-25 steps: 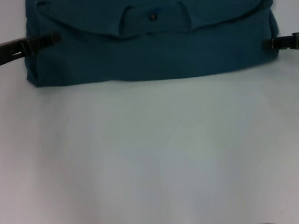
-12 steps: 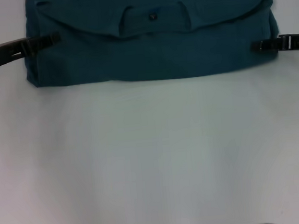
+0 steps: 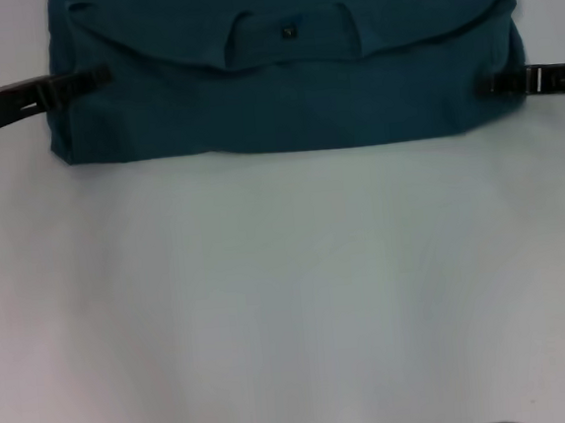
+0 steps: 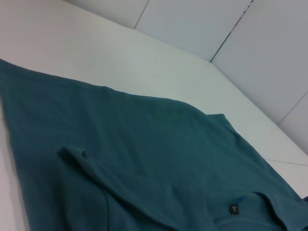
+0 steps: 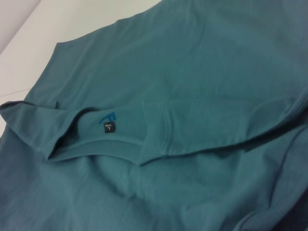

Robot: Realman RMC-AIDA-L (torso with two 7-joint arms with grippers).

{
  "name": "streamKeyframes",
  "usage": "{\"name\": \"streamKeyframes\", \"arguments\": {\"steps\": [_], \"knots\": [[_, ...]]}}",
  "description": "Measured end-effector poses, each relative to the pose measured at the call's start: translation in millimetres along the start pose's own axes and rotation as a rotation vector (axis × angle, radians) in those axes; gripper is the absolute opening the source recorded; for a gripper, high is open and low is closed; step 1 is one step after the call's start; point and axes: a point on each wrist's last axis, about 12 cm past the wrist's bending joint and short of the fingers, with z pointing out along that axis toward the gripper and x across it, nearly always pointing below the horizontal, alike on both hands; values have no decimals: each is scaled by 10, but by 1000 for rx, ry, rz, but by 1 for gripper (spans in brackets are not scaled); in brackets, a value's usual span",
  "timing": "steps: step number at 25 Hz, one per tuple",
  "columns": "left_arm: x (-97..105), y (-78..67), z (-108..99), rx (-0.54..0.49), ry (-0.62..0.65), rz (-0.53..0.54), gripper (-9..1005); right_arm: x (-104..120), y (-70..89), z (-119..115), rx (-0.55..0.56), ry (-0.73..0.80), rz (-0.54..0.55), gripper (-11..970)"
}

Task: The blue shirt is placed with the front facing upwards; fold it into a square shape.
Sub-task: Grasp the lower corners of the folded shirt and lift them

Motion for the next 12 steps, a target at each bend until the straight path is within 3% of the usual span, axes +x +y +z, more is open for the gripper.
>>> {"name": "streamKeyframes", "arguments": {"steps": [2,7,12], "knots": [[17,6,-8,-2,1,-1,645,10,0,0,-1,3,0,387],[54,10,-29,4,7,-5,645,25,0,-3,-4,8,-1,162],[84,27,-56,2,11,-16,646,29,1,-7,-8,7,0,56]]}}
